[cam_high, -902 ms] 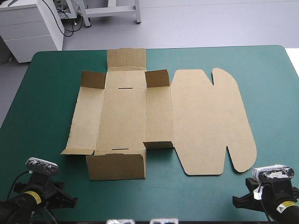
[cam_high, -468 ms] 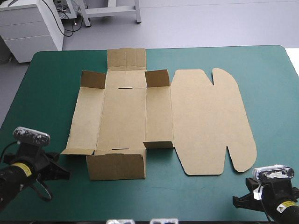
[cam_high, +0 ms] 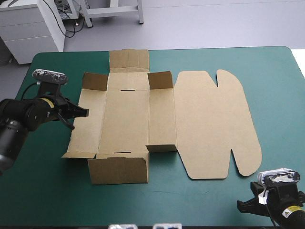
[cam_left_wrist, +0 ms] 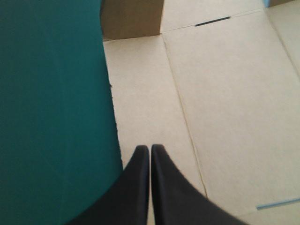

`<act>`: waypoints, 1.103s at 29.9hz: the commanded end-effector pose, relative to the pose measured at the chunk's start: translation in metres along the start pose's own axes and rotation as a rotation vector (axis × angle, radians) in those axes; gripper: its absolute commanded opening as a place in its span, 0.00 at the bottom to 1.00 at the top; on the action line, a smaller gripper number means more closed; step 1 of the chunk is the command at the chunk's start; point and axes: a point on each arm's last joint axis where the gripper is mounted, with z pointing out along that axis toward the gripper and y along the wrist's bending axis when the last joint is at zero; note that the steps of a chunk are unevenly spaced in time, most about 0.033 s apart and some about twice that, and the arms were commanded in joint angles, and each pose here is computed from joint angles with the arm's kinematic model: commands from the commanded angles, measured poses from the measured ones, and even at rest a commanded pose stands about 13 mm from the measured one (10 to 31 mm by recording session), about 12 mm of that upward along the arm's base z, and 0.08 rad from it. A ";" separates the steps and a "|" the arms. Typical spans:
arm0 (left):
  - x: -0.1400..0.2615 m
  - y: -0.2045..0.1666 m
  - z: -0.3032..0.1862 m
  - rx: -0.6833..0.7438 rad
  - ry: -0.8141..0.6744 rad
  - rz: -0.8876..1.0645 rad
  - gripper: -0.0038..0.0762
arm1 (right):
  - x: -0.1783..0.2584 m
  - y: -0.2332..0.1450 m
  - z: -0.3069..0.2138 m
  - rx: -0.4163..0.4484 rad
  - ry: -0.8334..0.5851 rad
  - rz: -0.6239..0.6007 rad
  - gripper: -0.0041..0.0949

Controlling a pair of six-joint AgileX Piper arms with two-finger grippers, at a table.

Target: Fold the box

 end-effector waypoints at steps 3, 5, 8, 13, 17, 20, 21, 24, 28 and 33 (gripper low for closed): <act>-0.019 0.041 0.033 0.010 -0.018 -0.130 0.04 | -0.010 0.000 -0.004 -0.001 -0.058 -0.002 0.04; -0.015 0.059 0.044 0.069 0.000 -0.214 0.04 | -0.010 0.000 -0.004 -0.001 -0.058 -0.002 0.04; -0.007 0.084 0.055 0.160 0.016 -0.314 0.04 | -0.010 0.000 -0.004 -0.001 -0.058 -0.002 0.04; 0.011 0.122 0.066 0.268 0.043 -0.448 0.04 | -0.010 0.000 -0.004 0.003 -0.061 -0.004 0.04; 0.027 0.137 0.084 0.311 0.130 -0.460 0.04 | -0.010 0.000 -0.004 0.003 -0.061 -0.004 0.04; 0.038 0.139 0.099 0.383 0.213 -0.440 0.04 | -0.010 0.000 -0.004 0.003 -0.061 -0.004 0.04; 0.041 0.138 0.105 0.413 0.241 -0.423 0.04 | -0.010 0.000 -0.004 0.003 -0.061 -0.004 0.04; 0.050 0.137 0.120 0.493 0.303 -0.411 0.04 | -0.010 0.000 -0.004 0.003 -0.061 -0.004 0.04; 0.053 0.138 0.134 0.549 0.310 -0.465 0.04 | -0.010 0.000 -0.004 0.003 -0.061 -0.004 0.04; 0.054 0.135 0.137 0.568 0.330 -0.460 0.11 | -0.010 0.000 -0.004 0.005 -0.061 -0.005 0.04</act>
